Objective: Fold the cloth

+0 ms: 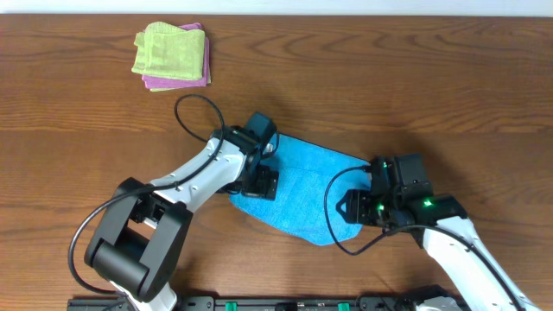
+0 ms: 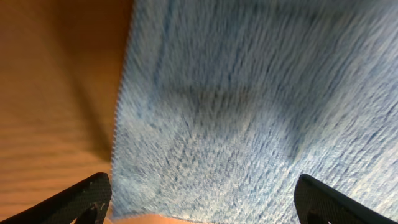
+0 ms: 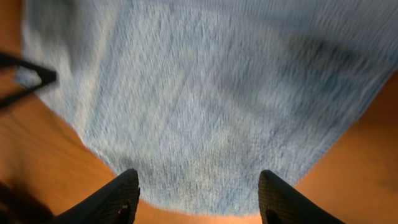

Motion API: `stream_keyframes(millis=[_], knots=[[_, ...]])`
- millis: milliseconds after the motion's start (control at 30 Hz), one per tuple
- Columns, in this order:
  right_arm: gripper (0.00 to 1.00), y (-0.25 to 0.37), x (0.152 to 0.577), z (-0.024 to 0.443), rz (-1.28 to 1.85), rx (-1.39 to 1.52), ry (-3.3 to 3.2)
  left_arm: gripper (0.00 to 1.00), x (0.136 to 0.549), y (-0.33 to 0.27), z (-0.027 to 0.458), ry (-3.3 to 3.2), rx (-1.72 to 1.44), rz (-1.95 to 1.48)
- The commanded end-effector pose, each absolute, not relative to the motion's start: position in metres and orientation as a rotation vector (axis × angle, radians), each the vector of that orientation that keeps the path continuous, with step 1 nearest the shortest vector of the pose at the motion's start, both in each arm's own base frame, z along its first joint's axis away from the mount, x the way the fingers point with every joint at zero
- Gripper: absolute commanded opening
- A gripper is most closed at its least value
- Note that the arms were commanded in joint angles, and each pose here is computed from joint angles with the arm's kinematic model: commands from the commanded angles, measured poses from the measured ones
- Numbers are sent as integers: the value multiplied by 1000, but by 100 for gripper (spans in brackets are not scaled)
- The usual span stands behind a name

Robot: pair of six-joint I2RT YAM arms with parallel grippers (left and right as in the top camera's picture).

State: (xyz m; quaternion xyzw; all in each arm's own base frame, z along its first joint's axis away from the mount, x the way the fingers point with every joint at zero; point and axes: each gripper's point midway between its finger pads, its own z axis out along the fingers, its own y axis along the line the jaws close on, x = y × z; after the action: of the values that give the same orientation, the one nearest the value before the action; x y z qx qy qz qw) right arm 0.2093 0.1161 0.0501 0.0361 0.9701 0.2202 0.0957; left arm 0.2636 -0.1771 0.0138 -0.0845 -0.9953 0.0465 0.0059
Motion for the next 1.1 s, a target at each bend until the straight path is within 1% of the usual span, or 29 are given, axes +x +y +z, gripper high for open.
stream_keyframes(millis=[0, 67, 133, 233, 300, 367, 500, 600, 667, 700, 767, 833, 933, 1067], knots=[[61, 121, 208, 55, 669, 129, 2880, 95, 284, -171, 22, -3174, -295, 61], [60, 120, 202, 53, 671, 194, 2911, 95, 293, -165, 28, -3207, -294, -18], [58, 119, 195, 51, 661, 220, 2941, 95, 299, -168, 31, -3224, -324, 0], [54, 109, 191, 45, 570, 275, 2967, 95, 308, -179, 33, -3258, -350, 72], [54, 101, 193, 39, 499, 327, 2960, 95, 314, -188, 33, -3277, -366, 141], [53, 100, 195, 34, 499, 347, 2941, 95, 318, -199, 32, -3283, -395, 221], [47, 102, 202, 30, 527, 406, 2894, 95, 321, -211, 21, -3262, -406, 305], [41, 102, 203, 24, 533, 432, 2881, 95, 319, -215, 6, -3228, -405, 323], [39, 101, 200, 20, 531, 452, 2886, 95, 316, -217, -3, -3198, -401, 343], [36, 101, 199, 18, 527, 458, 2888, 95, 314, -219, -5, -3186, -402, 350], [31, 99, 197, 15, 516, 477, 2891, 95, 312, -220, -8, -3173, -403, 356], [25, 95, 194, 11, 487, 509, 2894, 95, 312, -220, -8, -3173, -404, 359], [18, 86, 189, 0, 419, 583, 2891, 95, 311, -220, -8, -3169, -401, 356], [14, 85, 191, -13, 428, 582, 2857, 95, 304, -216, -9, -3142, -393, 333]])
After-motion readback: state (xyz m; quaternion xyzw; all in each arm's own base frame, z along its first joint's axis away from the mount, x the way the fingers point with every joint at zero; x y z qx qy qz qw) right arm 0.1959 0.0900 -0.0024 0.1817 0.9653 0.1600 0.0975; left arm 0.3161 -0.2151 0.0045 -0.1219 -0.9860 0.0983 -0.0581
